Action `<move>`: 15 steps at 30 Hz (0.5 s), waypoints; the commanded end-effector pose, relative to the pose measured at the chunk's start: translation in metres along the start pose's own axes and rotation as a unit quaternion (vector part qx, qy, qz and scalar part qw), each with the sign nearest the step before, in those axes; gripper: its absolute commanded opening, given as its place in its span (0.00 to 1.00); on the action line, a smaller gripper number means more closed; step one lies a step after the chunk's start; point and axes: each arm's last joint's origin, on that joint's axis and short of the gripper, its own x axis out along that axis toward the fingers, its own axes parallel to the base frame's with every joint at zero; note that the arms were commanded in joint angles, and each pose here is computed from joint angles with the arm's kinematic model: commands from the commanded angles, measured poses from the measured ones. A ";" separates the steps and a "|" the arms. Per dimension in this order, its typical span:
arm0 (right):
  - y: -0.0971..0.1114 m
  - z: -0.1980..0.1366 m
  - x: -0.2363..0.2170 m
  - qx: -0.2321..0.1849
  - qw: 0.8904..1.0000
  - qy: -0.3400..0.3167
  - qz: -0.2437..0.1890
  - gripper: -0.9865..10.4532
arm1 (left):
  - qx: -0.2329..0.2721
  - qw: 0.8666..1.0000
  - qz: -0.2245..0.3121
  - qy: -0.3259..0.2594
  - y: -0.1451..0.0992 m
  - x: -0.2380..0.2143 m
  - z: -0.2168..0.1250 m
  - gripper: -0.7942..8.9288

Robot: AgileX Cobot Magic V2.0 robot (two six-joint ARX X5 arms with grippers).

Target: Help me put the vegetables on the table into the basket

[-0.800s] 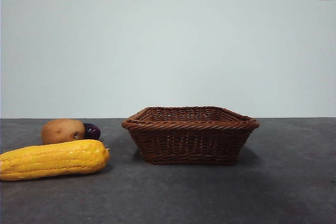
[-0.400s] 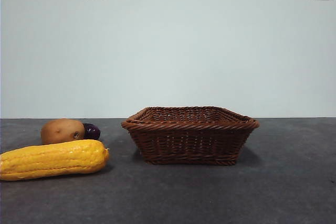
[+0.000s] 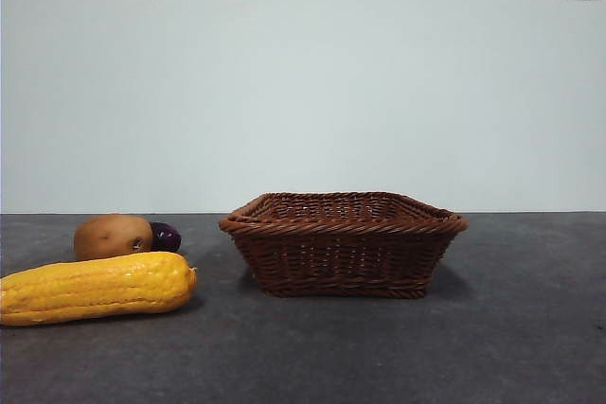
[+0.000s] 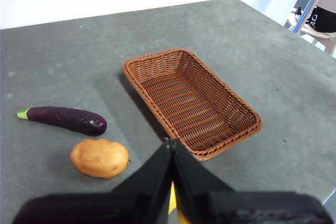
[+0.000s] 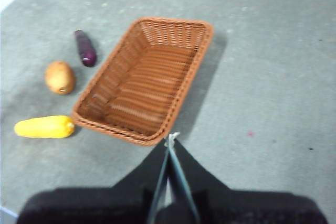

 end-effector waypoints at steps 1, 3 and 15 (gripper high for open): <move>0.001 0.001 -0.002 -0.007 1.000 -0.002 0.004 0.09 | 0.014 1.000 -0.004 -0.003 -0.001 -0.001 0.001 0.08; 0.001 0.000 -0.002 -0.006 1.000 -0.001 0.004 0.09 | 0.013 1.000 -0.007 -0.002 -0.001 -0.001 0.001 0.08; 0.002 0.000 -0.002 0.000 1.000 -0.001 0.025 0.59 | 0.009 1.000 -0.028 0.002 0.000 0.003 0.002 0.77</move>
